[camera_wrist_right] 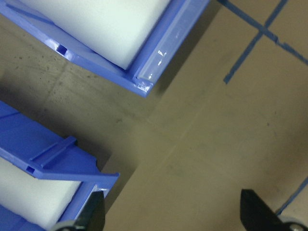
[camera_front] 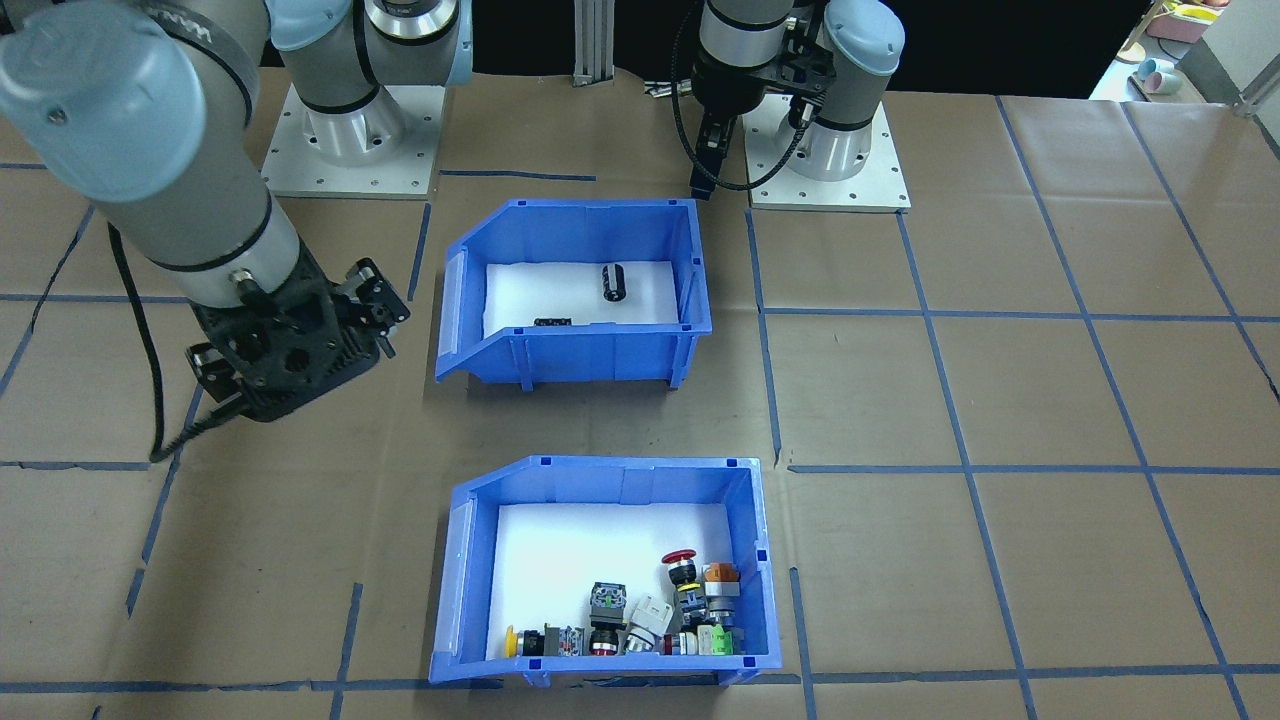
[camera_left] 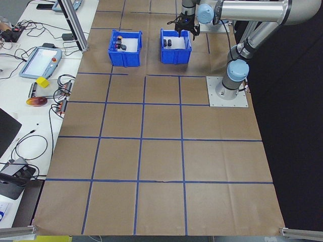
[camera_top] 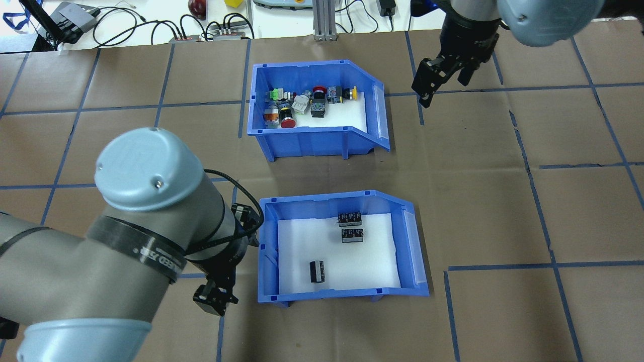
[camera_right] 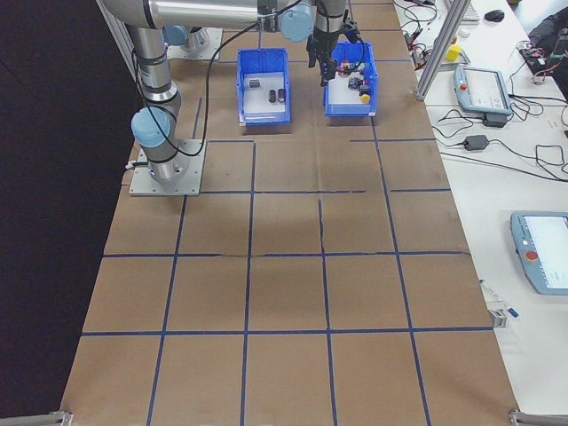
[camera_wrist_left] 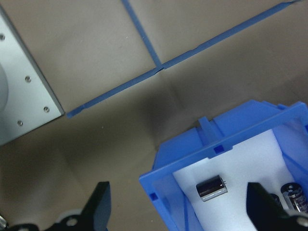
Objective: Place battery box in front
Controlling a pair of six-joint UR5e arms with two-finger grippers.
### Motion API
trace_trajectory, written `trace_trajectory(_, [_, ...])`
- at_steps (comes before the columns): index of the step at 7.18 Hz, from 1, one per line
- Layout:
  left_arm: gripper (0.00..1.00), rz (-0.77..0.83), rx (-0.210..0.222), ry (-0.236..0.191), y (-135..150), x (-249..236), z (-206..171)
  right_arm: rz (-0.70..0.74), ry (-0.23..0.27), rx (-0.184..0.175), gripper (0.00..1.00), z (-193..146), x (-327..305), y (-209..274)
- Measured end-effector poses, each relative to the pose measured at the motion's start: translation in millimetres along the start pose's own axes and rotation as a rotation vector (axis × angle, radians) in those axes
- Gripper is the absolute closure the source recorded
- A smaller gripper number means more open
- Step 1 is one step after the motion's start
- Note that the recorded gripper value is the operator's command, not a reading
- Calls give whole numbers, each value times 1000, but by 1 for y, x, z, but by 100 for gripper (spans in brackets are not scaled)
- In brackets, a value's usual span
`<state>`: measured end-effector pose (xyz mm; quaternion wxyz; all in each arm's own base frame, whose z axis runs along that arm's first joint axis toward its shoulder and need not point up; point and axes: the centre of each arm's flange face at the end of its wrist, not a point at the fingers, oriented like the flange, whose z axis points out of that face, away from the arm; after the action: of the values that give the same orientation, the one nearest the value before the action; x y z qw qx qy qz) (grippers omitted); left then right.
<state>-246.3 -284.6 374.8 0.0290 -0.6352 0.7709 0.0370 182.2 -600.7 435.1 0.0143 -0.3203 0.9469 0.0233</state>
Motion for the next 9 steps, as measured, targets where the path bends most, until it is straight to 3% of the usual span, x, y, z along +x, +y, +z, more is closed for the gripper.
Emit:
trace_trajectory(4, [1, -255, -53, 118, 59, -24, 78, -545, 23, 3, 0, 26, -75, -99])
trace_trajectory(7, [2, -253, -59, 136, 78, -23, 97, -796, 58, 33, 0, 59, -151, -139])
trace_trajectory(8, [16, -244, -59, 133, 85, -20, 107, -831, 61, 35, 0, 73, -174, -148])
trace_trajectory(9, [46, -232, -65, 143, 94, -15, 118, -848, 58, 30, 0, 82, -186, -152])
